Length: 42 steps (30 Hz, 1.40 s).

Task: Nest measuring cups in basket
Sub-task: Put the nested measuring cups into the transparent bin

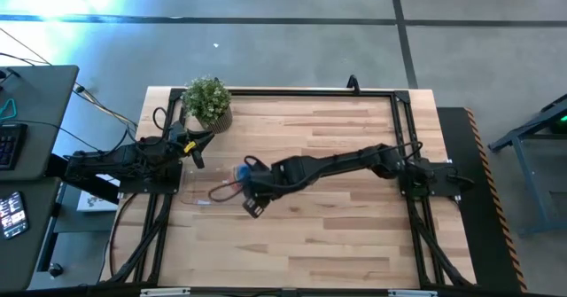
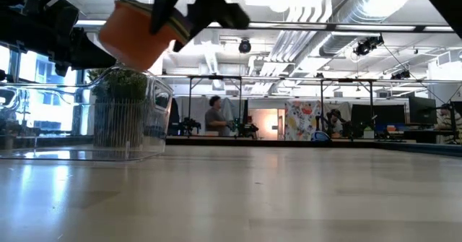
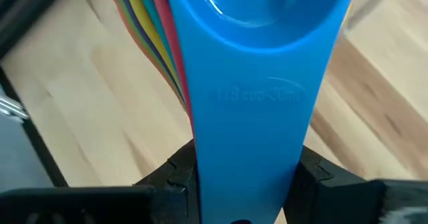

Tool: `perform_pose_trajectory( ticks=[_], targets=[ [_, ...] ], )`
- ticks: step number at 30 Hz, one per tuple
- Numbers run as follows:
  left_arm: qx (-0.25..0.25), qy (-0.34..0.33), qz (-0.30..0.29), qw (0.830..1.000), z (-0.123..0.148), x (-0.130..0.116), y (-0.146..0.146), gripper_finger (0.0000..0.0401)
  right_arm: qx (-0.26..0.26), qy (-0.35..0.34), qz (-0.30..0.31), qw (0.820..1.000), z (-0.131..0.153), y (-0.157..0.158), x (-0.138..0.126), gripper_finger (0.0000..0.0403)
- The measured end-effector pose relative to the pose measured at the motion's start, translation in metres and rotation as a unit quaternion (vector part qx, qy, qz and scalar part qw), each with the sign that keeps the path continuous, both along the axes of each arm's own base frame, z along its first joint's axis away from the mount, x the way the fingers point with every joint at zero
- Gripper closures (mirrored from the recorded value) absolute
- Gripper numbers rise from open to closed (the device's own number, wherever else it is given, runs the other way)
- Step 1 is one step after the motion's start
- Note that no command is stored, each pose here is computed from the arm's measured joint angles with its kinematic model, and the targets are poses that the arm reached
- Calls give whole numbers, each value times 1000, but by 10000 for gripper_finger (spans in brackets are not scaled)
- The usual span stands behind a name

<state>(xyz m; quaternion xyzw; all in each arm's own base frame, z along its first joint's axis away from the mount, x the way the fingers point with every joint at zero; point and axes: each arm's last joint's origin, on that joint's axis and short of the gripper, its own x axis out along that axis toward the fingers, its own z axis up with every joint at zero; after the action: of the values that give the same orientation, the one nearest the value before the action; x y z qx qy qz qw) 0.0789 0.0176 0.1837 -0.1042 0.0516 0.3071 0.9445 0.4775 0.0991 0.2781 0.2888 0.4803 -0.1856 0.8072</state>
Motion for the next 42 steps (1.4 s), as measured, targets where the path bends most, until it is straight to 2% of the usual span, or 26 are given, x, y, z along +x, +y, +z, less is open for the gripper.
perform_pose_trajectory(
  ticks=[12,15,22,28,42],
  targets=[
    [0,0,0,1000,0,0,0,334,-7,-77,31,997,9,-41,20,281],
    [0,0,0,1000,0,0,0,334,-6,-104,22,994,12,-52,25,281],
    [0,0,0,1000,0,0,0,334,-5,-114,-14,993,10,-77,29,281],
    [0,0,0,1000,0,0,0,334,10,-121,-20,992,6,-73,33,281],
    [-1,0,-2,1000,0,0,0,334,35,-108,-30,993,-33,-55,50,281]
  ],
)
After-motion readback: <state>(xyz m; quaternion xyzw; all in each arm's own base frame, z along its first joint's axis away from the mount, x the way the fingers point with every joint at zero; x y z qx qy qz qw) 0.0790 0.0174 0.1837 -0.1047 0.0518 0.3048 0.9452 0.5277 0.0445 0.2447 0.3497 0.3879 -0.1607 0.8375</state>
